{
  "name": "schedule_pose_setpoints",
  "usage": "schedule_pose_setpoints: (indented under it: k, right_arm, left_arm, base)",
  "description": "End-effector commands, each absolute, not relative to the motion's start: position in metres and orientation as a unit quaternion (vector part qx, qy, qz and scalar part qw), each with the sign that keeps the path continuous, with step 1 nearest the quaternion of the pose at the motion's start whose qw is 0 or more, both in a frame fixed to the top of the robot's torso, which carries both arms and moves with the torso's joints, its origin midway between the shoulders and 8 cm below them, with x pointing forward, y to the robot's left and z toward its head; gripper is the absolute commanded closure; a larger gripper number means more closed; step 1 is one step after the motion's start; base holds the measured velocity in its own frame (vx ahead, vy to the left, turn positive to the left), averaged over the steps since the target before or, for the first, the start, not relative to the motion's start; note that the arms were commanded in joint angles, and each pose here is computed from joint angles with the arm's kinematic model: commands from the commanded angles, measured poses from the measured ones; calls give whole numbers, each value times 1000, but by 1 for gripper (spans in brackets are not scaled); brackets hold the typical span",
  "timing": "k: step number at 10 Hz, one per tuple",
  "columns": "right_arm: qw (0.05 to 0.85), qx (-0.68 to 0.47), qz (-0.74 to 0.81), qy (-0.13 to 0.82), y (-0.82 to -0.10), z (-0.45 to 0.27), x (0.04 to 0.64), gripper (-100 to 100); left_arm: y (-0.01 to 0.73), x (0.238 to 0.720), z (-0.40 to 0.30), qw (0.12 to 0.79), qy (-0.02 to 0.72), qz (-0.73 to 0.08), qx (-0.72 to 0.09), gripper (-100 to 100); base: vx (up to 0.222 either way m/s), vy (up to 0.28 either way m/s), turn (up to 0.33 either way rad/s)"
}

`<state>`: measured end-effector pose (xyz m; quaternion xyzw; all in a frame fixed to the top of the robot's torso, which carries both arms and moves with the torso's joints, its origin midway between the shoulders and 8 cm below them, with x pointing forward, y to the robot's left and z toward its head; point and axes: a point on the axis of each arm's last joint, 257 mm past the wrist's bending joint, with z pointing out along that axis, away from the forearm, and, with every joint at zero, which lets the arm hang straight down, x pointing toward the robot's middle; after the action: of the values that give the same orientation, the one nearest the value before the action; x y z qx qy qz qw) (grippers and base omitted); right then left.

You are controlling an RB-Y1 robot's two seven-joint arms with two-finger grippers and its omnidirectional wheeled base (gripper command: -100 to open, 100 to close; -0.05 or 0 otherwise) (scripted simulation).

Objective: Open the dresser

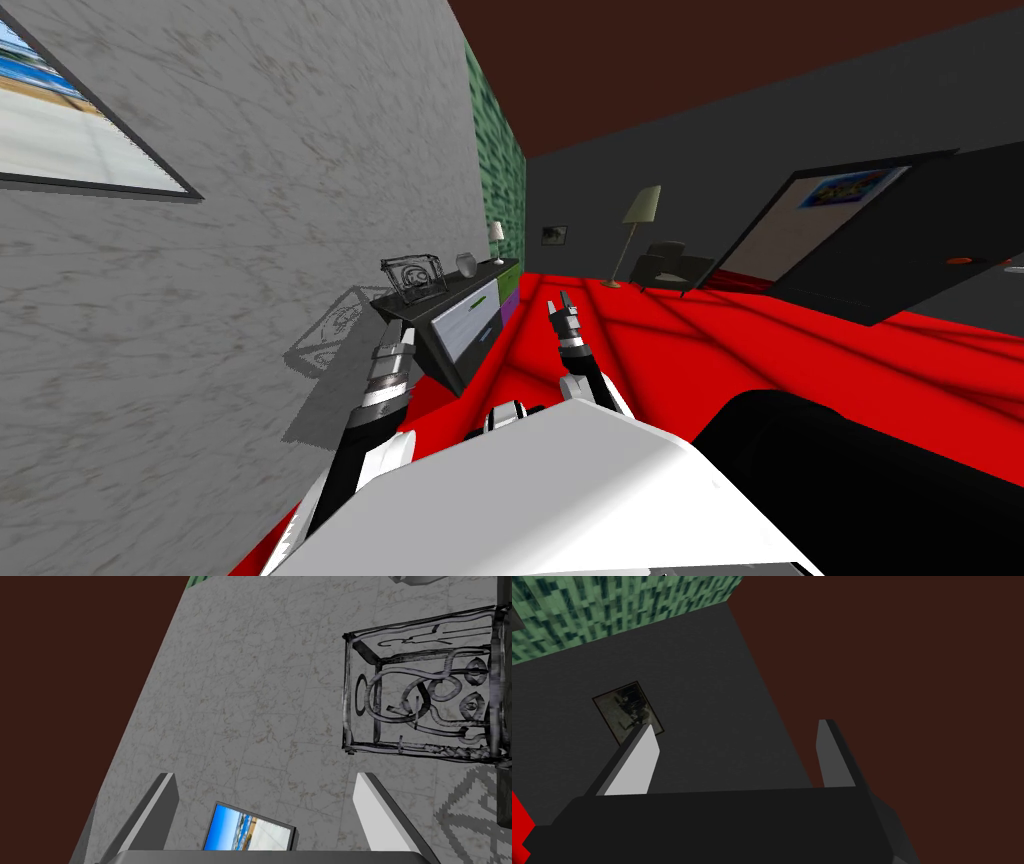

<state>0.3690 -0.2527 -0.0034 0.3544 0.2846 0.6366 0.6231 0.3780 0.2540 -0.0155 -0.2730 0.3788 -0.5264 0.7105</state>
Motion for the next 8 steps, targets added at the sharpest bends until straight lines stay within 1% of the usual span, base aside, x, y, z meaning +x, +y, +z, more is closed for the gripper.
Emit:
schedule_pose_setpoints:
  k: [1, 4, 8]
  right_arm:
    - [623, 354, 637, 285, -253, -3, 369, 0]
    - [623, 354, 637, 285, -253, -3, 369, 0]
    - [623, 354, 637, 285, -253, -3, 369, 0]
  left_arm:
    - [267, 386, -34, 701, 402, -518, -281, -100]
    - [284, 394, -53, 693, 414, -508, -300, -100]
    - [314, 404, -81, 680, 423, -494, -338, -100]
  base:
    - [201, -122, 116]
    - [171, -116, 97]
    - [178, -159, 101]
